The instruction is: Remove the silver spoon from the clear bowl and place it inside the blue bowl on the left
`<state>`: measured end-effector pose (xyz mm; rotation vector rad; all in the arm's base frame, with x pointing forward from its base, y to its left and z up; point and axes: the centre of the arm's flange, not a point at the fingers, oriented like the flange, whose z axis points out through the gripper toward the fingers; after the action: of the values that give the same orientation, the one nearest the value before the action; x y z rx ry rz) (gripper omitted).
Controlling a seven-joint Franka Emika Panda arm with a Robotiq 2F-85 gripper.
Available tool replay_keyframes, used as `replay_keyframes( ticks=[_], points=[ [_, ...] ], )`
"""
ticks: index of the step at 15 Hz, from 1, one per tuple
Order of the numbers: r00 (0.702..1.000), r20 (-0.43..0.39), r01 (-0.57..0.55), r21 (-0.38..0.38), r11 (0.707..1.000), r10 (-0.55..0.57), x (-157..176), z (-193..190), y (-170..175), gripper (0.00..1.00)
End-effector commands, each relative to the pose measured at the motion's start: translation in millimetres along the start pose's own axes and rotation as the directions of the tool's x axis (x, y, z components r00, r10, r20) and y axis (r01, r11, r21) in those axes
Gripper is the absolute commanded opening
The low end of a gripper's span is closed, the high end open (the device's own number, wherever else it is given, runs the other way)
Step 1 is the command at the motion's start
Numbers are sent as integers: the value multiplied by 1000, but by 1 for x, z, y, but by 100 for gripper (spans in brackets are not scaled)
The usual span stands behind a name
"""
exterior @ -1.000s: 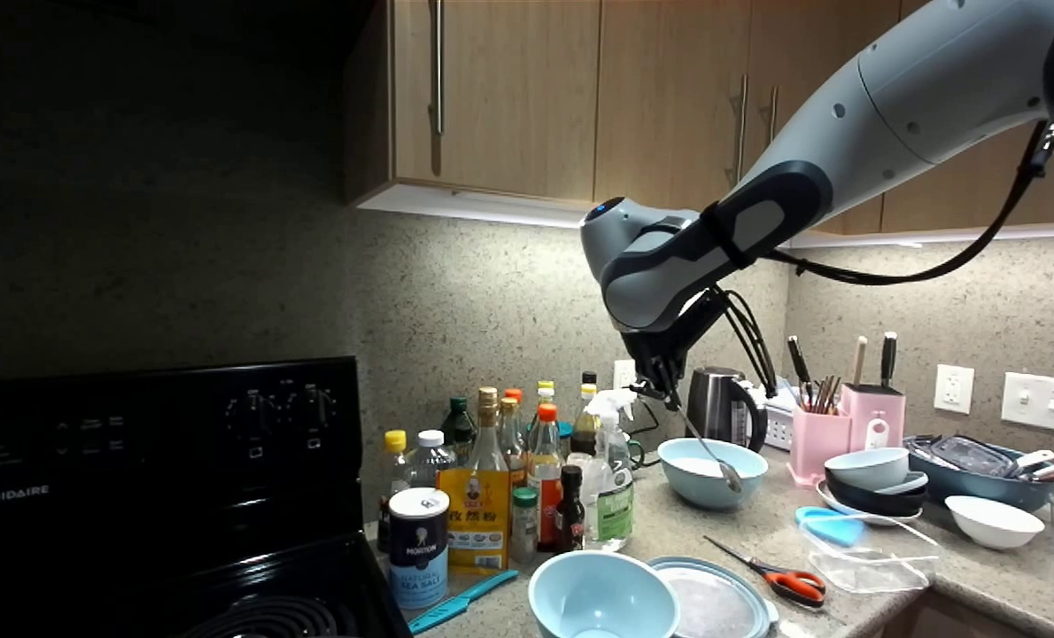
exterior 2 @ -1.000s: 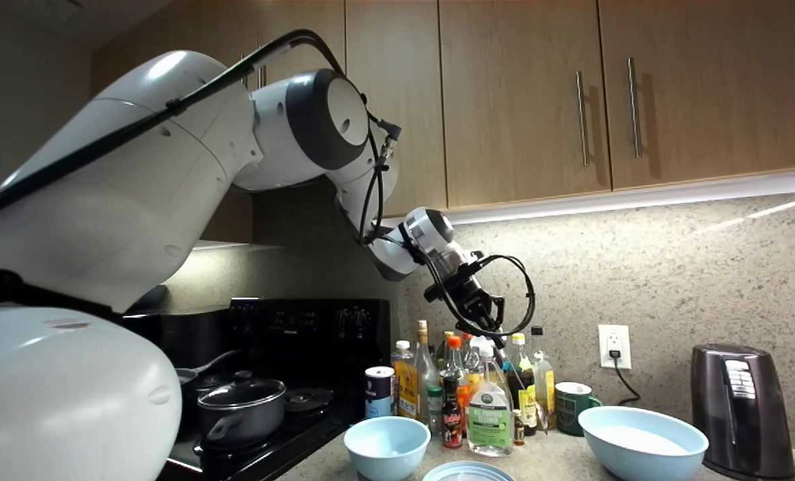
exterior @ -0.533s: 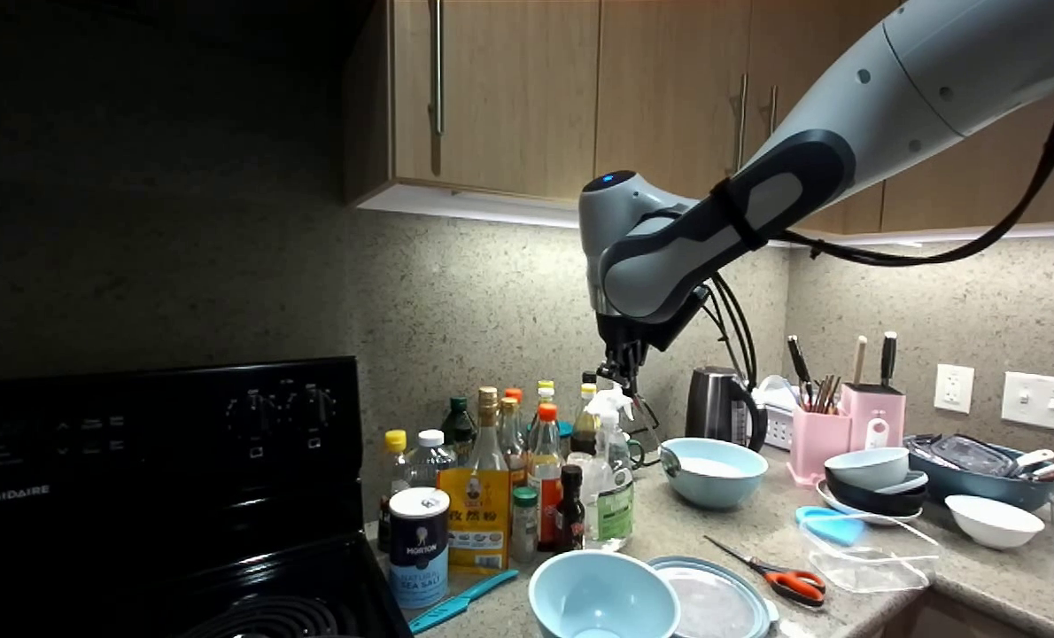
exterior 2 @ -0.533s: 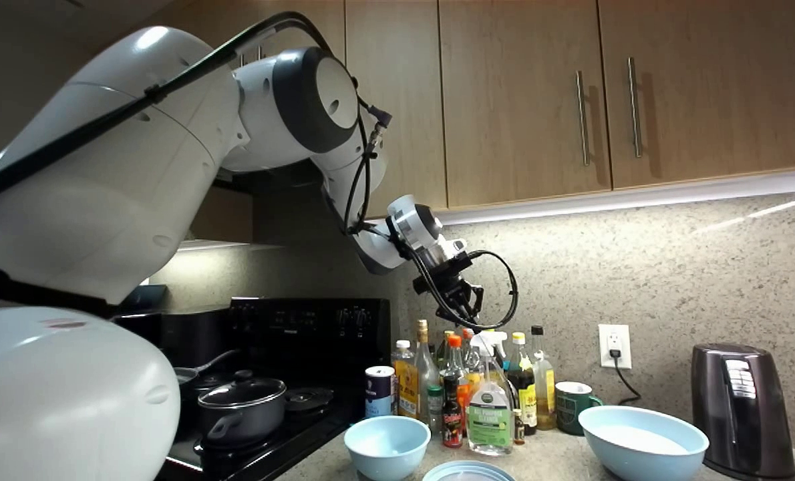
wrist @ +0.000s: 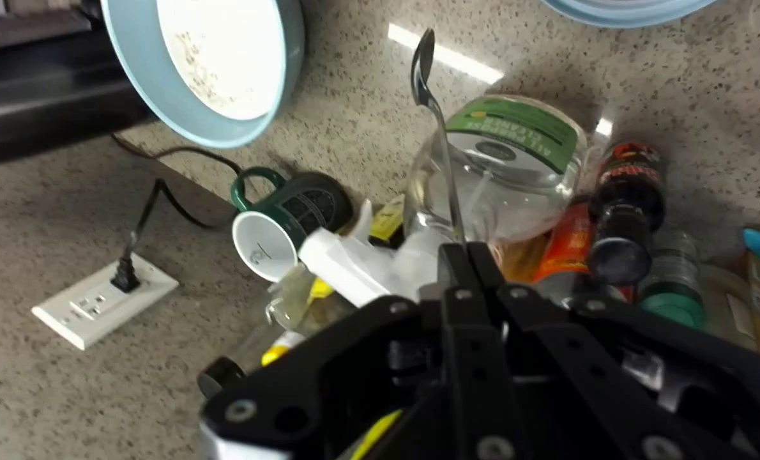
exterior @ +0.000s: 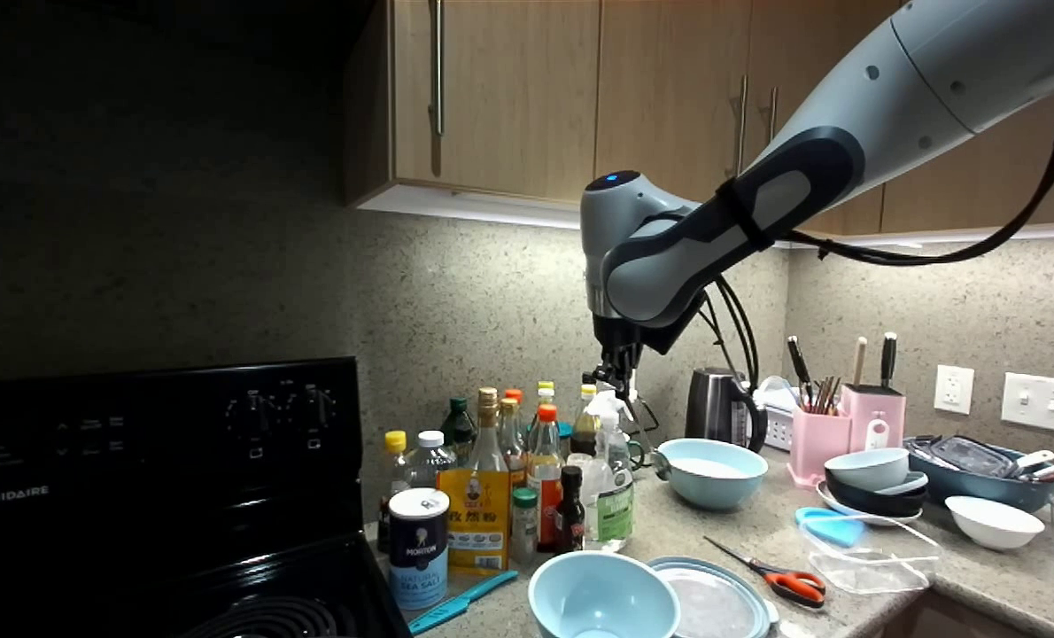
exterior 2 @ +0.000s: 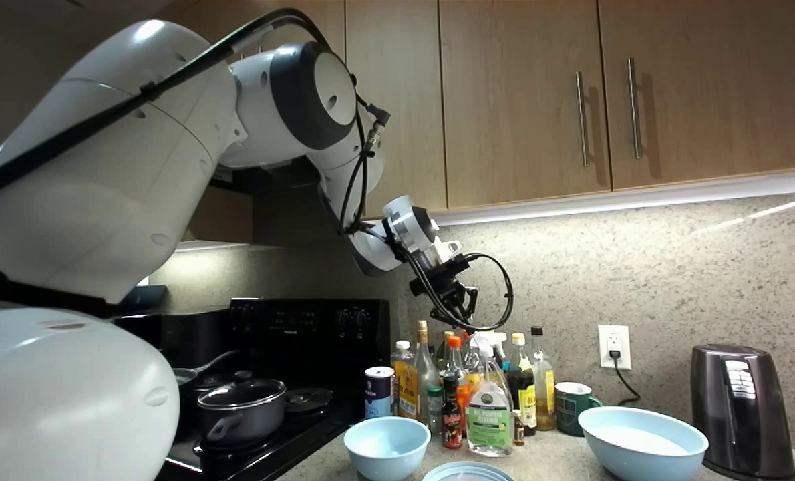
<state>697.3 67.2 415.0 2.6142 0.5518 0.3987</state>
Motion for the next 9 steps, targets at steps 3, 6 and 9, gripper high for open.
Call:
replay_keyframes(
  ticks=[3, 6, 9],
  points=[
    [968, -145, 215, 57, 975, -205, 1, -15, -61, 1],
    [975, -130, 187, 54, 981, -179, 14, -11, -70, 1],
    [974, -129, 192, 55, 980, -184, 14, -10, -73, 2]
  ],
)
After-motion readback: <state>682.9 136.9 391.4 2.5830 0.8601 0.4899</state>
